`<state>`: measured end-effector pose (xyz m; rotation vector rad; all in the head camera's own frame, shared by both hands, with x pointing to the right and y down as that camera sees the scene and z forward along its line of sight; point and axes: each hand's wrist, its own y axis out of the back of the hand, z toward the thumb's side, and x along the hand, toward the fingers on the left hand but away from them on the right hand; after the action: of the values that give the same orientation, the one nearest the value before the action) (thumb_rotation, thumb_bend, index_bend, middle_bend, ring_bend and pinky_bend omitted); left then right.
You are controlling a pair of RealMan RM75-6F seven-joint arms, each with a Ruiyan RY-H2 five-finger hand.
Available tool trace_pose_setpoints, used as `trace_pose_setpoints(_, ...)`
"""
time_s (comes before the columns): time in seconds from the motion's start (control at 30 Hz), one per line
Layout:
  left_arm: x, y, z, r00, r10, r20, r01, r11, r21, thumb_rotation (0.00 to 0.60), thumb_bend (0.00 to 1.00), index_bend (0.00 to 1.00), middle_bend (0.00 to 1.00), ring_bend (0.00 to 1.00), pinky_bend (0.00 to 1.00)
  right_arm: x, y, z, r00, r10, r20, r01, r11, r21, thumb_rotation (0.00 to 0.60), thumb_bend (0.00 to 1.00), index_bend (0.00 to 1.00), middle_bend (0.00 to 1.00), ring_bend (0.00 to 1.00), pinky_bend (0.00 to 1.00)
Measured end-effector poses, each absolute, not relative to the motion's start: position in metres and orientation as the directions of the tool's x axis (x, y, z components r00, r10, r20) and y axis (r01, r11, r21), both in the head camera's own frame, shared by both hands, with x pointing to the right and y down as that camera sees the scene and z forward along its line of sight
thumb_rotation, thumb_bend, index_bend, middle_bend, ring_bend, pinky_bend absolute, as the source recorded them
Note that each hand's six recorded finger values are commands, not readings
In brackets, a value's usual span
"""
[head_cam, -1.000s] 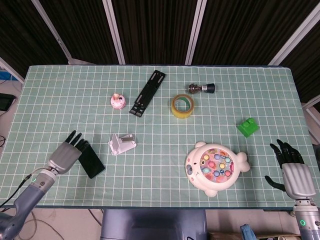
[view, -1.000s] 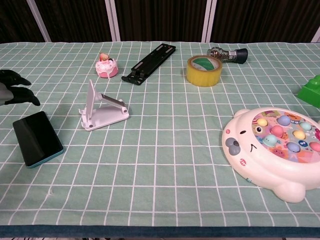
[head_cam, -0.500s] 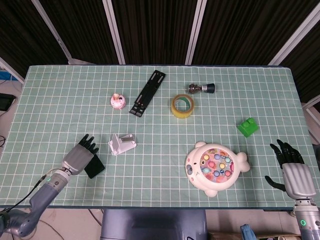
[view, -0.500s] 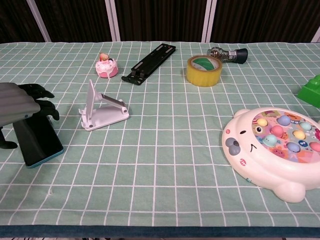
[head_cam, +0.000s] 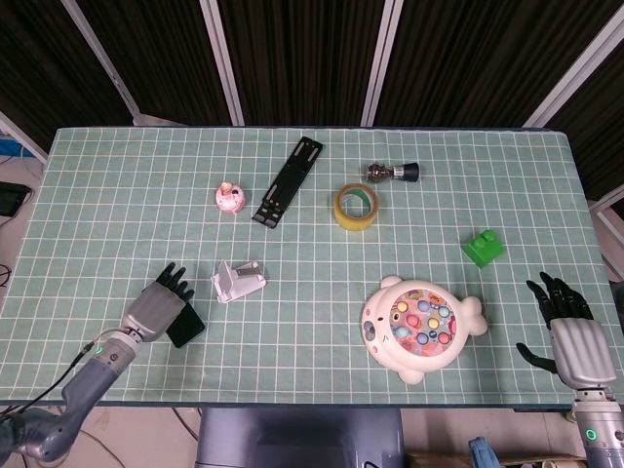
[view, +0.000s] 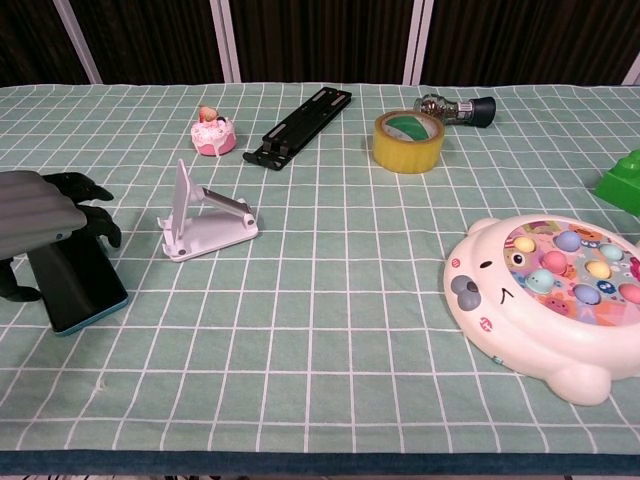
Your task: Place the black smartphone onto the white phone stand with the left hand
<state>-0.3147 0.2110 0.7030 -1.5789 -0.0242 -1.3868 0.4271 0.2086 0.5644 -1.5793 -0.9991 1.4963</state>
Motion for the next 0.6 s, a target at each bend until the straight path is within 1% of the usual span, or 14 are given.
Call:
trace_pose_setpoints(0.47, -0.3131, 0.2151, 0.7082, 0.337, -0.545, 0.768, 0.587, -0.516, -0.624, 0.600, 0.15, 0.24, 0.22, 0.00, 0.02, 0.4271, 0.2086, 0.5643, 0.021, 0.902, -0.431, 0.054, -0.431, -0.901, 0.600, 0.28, 0.13, 0.00, 0.00, 0.13)
trace_pose_setpoints(0.53, -0.3137, 0.2158, 0.7082, 0.336, -0.544, 0.768, 0.586, -0.517, -0.623, 0.600, 0.15, 0.24, 0.23, 0.00, 0.02, 0.4270, 0.2085, 0.5644, 0.021, 0.902, -0.431, 0.054, -0.432, -0.900, 0.600, 0.28, 0.13, 0.00, 0.00, 0.13)
trace_pose_setpoints(0.6, -0.3145, 0.2162, 0.7082, 0.335, -0.546, 0.768, 0.584, -0.519, -0.624, 0.600, 0.15, 0.27, 0.26, 0.00, 0.02, 0.4270, 0.2085, 0.5645, 0.020, 0.902, -0.431, 0.054, -0.431, -0.901, 0.600, 0.28, 0.13, 0.00, 0.00, 0.13)
